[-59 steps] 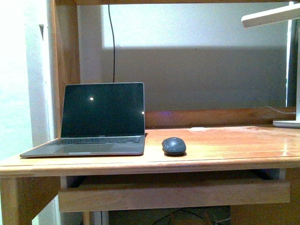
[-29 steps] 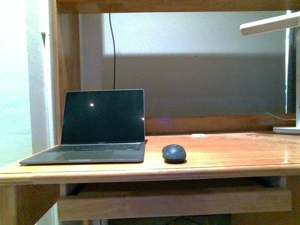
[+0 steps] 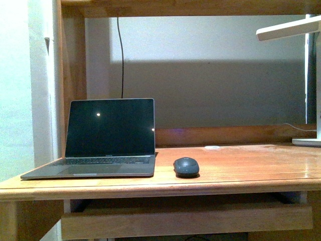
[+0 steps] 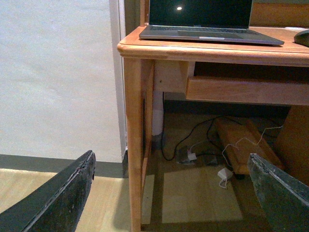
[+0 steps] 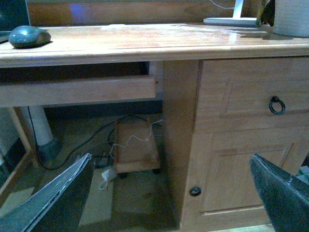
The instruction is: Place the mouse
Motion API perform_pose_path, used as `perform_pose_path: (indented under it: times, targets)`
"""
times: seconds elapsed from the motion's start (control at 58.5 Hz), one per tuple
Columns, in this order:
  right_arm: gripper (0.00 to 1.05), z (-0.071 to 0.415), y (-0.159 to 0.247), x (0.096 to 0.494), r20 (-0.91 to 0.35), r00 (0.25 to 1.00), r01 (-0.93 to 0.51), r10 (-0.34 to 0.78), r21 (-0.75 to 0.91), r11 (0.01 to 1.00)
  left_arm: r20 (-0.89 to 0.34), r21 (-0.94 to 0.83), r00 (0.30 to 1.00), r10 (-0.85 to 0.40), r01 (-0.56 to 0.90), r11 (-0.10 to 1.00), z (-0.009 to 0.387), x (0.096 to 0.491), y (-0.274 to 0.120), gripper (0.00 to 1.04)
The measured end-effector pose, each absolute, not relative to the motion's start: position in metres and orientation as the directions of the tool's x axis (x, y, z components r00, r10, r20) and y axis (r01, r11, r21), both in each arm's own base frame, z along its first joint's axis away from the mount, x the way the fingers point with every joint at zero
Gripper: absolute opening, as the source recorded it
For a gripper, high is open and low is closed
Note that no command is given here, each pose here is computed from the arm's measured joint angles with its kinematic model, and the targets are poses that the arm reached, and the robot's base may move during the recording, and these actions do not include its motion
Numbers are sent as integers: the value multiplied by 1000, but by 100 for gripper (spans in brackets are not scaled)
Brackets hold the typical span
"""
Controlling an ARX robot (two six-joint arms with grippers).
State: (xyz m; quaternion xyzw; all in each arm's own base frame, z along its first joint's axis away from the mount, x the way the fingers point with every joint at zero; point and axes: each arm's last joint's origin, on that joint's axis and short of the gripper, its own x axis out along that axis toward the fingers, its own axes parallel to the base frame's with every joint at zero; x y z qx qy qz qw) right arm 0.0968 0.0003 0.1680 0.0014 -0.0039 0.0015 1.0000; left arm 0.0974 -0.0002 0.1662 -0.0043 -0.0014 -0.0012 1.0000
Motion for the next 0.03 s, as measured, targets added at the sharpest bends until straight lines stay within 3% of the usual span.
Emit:
perform_pose_path:
  times: [0.034]
  targets:
    - [97,168,0,97,8,1000,-3,3,3,1000,3,-9,1000,-2,2,1000,166,97,0,97]
